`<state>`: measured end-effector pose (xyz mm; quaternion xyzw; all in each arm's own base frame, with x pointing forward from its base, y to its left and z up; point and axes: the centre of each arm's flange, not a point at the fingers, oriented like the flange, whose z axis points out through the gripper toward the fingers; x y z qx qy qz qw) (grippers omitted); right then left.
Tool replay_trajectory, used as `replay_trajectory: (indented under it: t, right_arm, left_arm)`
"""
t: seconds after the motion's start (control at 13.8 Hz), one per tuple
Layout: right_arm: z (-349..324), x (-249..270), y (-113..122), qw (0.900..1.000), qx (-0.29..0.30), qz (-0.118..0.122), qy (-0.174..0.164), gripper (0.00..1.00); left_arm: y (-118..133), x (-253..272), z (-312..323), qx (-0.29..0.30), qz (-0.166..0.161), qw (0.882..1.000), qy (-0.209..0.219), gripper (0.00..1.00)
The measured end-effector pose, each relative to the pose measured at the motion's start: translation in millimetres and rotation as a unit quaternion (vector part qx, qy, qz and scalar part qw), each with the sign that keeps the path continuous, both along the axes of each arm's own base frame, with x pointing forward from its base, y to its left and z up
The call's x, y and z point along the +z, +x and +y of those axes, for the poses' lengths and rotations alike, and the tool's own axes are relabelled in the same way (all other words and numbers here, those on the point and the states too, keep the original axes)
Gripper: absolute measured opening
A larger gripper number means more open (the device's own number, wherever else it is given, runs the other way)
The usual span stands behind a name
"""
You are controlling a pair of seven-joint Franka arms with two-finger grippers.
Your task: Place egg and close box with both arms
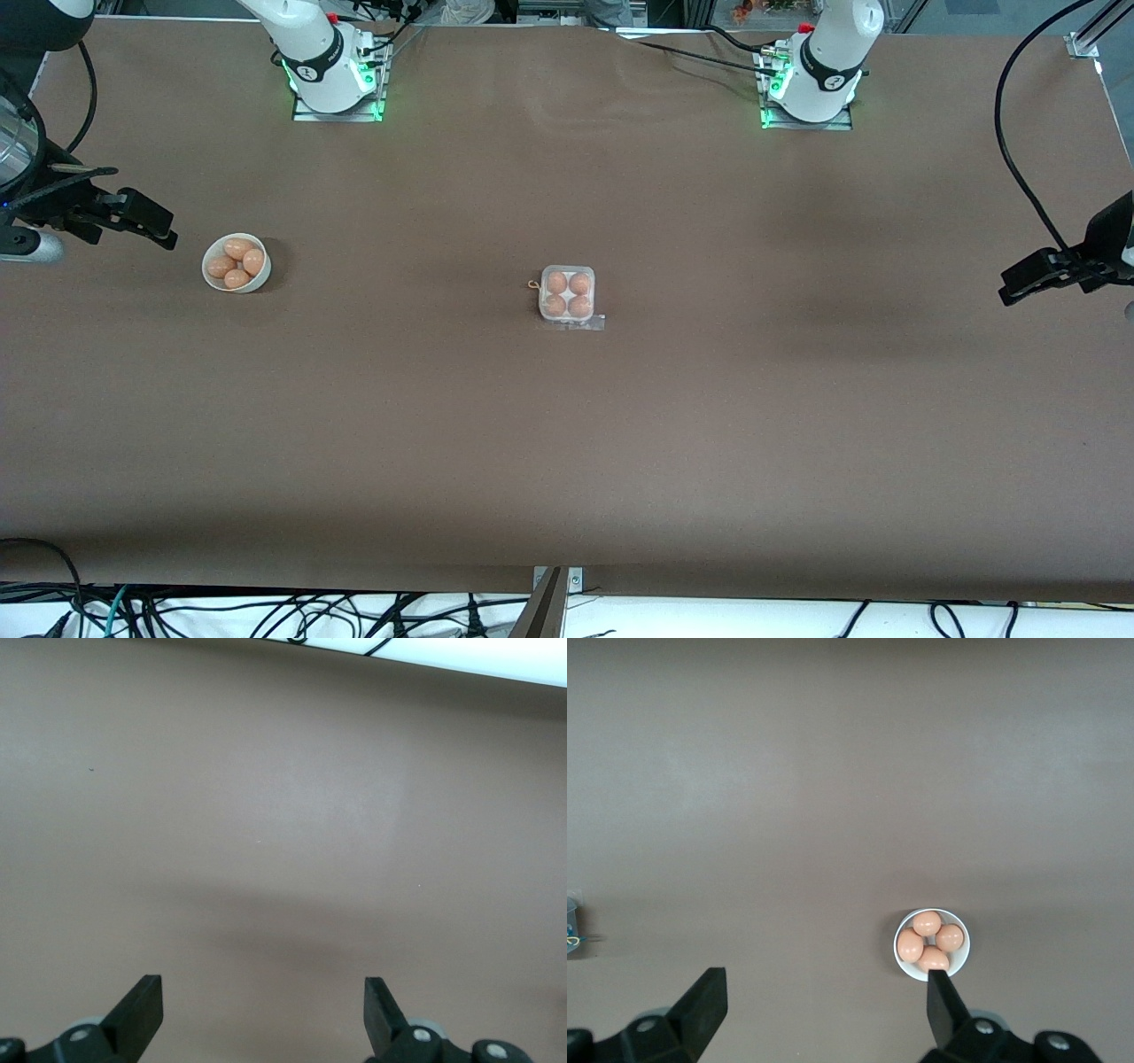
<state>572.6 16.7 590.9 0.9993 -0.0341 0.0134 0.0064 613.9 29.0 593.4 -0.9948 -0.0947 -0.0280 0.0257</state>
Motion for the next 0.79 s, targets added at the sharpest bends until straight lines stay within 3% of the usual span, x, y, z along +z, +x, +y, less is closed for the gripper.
replay_trajectory:
  t: [0.79]
  right_arm:
    - [0, 0, 0, 1.0, 0.0, 0.0, 0.0, 1.0]
  left_arm:
    - [-6, -22, -7, -0.005, 0.034, 0.999, -0.005, 1.0]
